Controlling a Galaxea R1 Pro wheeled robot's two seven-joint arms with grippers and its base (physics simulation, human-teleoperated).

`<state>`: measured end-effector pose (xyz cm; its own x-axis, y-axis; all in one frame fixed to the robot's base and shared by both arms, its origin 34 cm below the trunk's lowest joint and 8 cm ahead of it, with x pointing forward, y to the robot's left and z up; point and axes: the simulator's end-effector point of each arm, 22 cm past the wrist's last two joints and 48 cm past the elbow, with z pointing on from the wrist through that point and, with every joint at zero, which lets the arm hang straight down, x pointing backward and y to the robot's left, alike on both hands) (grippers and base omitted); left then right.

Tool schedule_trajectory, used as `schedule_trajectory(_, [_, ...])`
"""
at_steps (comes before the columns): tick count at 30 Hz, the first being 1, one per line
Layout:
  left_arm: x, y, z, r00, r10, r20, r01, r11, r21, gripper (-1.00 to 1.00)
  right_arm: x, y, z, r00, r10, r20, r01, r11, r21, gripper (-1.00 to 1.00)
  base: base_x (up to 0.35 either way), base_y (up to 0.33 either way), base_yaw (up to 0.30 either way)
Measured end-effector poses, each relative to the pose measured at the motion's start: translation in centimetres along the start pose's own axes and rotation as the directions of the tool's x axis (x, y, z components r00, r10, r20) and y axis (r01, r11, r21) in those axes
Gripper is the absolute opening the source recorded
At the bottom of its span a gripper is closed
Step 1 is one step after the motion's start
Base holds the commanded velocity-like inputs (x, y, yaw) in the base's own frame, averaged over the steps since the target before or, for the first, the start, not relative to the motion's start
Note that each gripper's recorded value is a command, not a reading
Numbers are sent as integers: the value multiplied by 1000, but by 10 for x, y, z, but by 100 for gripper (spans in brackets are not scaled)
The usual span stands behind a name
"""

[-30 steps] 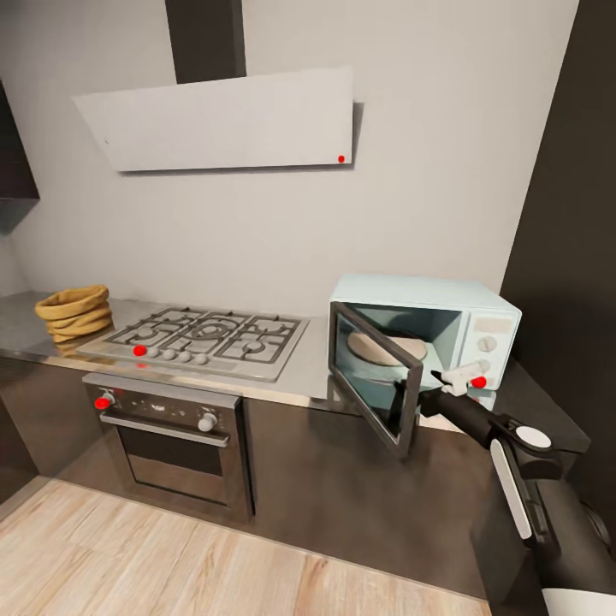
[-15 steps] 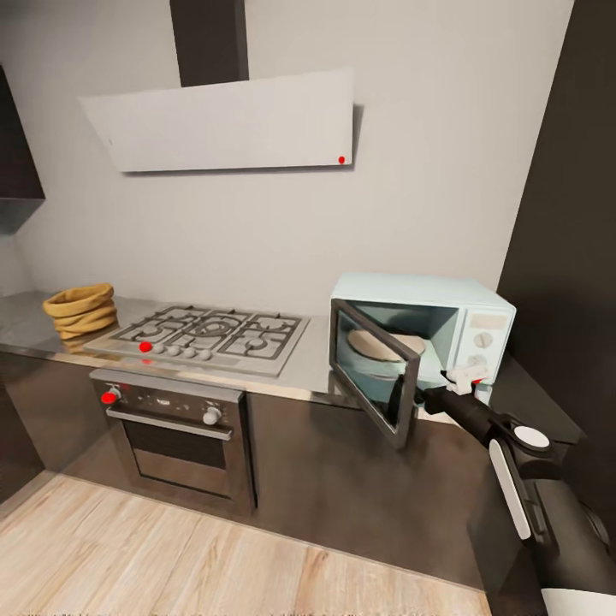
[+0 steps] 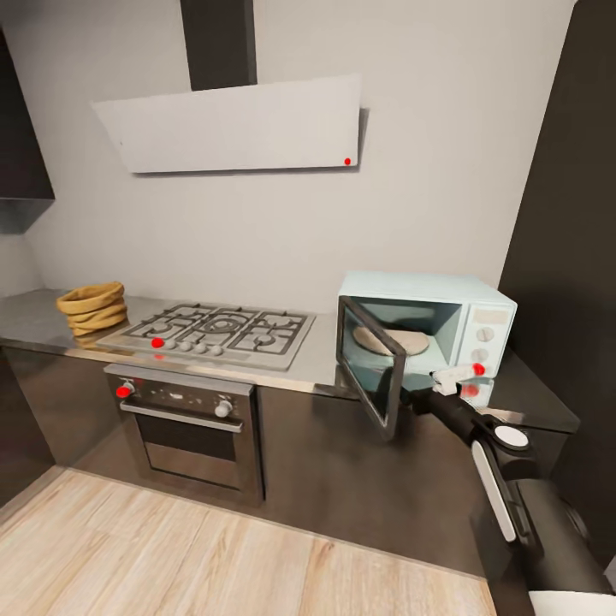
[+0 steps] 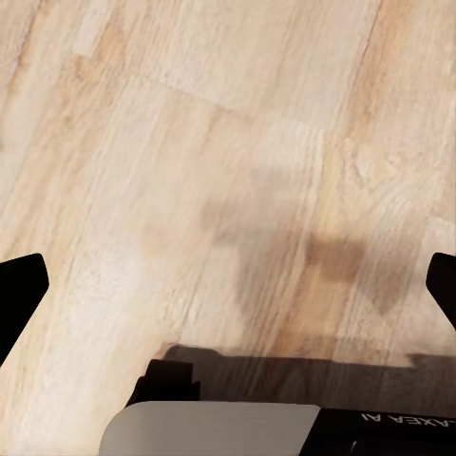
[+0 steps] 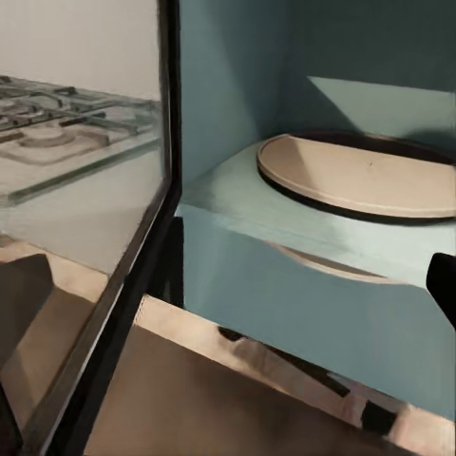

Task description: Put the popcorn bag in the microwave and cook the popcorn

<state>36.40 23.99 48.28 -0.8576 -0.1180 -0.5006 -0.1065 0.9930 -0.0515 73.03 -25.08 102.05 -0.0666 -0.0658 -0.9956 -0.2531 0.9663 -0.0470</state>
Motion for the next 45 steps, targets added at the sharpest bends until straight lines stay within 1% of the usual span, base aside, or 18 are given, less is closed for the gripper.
schedule_trajectory(2, [0, 0, 0, 1000, 0, 0, 0, 1000, 0, 100, 1, 14, 5, 1000, -10, -4, 10, 1000, 0, 100, 0, 0, 0])
schedule_trajectory(3, [0, 0, 0, 1000, 0, 0, 0, 1000, 0, 100, 2, 17, 6, 1000, -12, -6, 12, 1000, 1, 100, 0, 0, 0])
schedule_trajectory(9, [0, 0, 0, 1000, 0, 0, 0, 1000, 0, 100, 1, 19, 8, 1000, -13, -5, 13, 1000, 13, 100, 0, 0, 0])
schedule_trajectory(11, [0, 0, 0, 1000, 0, 0, 0, 1000, 0, 100, 1, 27, 10, 1000, -5, -3, 5, 1000, 7, 100, 0, 0, 0])
schedule_trajectory(13, [0, 0, 0, 1000, 0, 0, 0, 1000, 0, 100, 0, 39, 13, 1000, 7, 0, -7, 1000, 6, 100, 0, 0, 0])
schedule_trajectory(19, [0, 0, 0, 1000, -1, 0, 1, 1000, 0, 100, 5, 77, 20, 999, -39, -19, 39, 999, 6, 100, 0, 0, 0])
schedule_trajectory(24, [0, 0, 0, 1000, 0, 0, 0, 1000, 0, 100, 5, 81, 21, 999, -41, -18, 41, 999, 4, 100, 0, 0, 0])
schedule_trajectory(29, [0, 0, 0, 1000, 0, 0, 0, 1000, 0, 100, 3, 88, 22, 1000, -27, -14, 27, 1000, -2, 100, 0, 0, 126])
schedule_trajectory(45, [1, 0, 0, 1000, 0, -3, 0, 1000, 0, 100, 5, 88, 22, 999, -30, -18, 30, 1000, -2, 100, 0, 0, 42])
